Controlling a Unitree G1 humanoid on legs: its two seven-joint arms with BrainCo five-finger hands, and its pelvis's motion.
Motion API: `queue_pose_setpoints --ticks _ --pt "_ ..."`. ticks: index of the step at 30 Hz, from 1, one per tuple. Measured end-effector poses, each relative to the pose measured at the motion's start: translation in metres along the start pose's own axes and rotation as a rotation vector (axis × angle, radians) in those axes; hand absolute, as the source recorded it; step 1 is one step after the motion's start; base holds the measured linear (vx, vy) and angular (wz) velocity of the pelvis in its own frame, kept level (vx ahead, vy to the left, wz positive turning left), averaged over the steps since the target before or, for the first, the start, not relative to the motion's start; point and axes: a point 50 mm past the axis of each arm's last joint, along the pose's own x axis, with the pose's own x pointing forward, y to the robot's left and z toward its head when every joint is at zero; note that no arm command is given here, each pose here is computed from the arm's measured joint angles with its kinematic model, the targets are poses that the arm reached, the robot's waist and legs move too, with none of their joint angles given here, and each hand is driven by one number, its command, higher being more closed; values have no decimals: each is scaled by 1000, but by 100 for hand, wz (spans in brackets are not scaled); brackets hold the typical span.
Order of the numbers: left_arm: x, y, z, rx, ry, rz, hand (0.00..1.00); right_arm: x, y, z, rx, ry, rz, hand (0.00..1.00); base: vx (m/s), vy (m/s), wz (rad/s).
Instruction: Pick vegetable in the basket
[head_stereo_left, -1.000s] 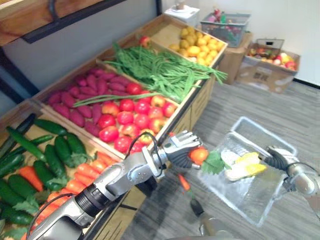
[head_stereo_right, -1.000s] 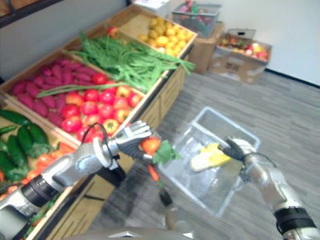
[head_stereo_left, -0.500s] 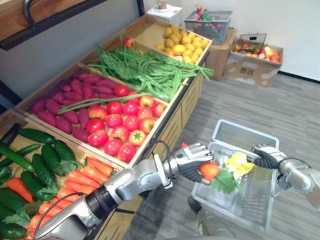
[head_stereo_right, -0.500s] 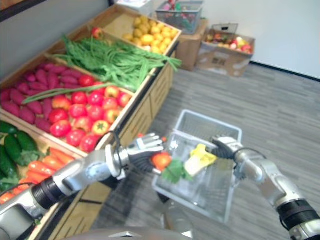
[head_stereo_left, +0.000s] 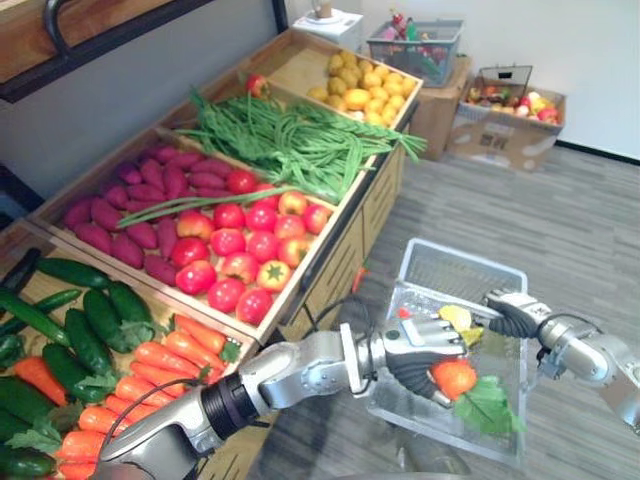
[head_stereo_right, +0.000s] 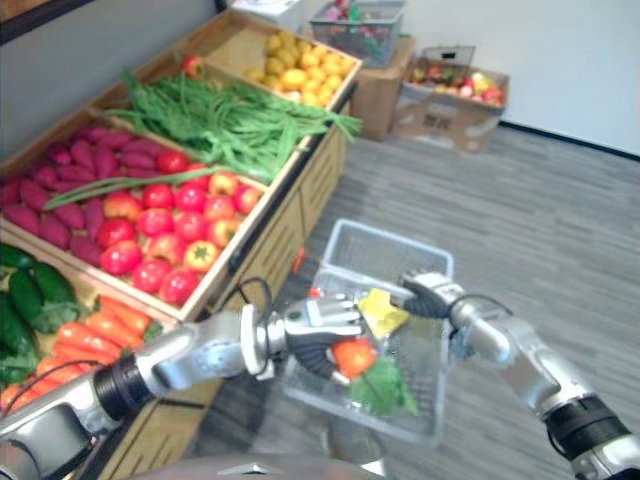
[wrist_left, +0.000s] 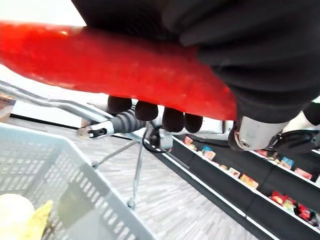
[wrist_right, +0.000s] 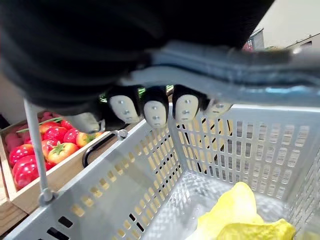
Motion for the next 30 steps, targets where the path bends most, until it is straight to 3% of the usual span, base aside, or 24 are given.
queue_pose_setpoints --ticks 16,30 --pt "26 -36 -16 -129 70 -66 100 24 -14 41 -46 -190 27 100 -30 -19 -8" --pt "27 -57 -44 -114 232 -138 100 37 -38 86 -122 -391 16 100 -23 -33 -6"
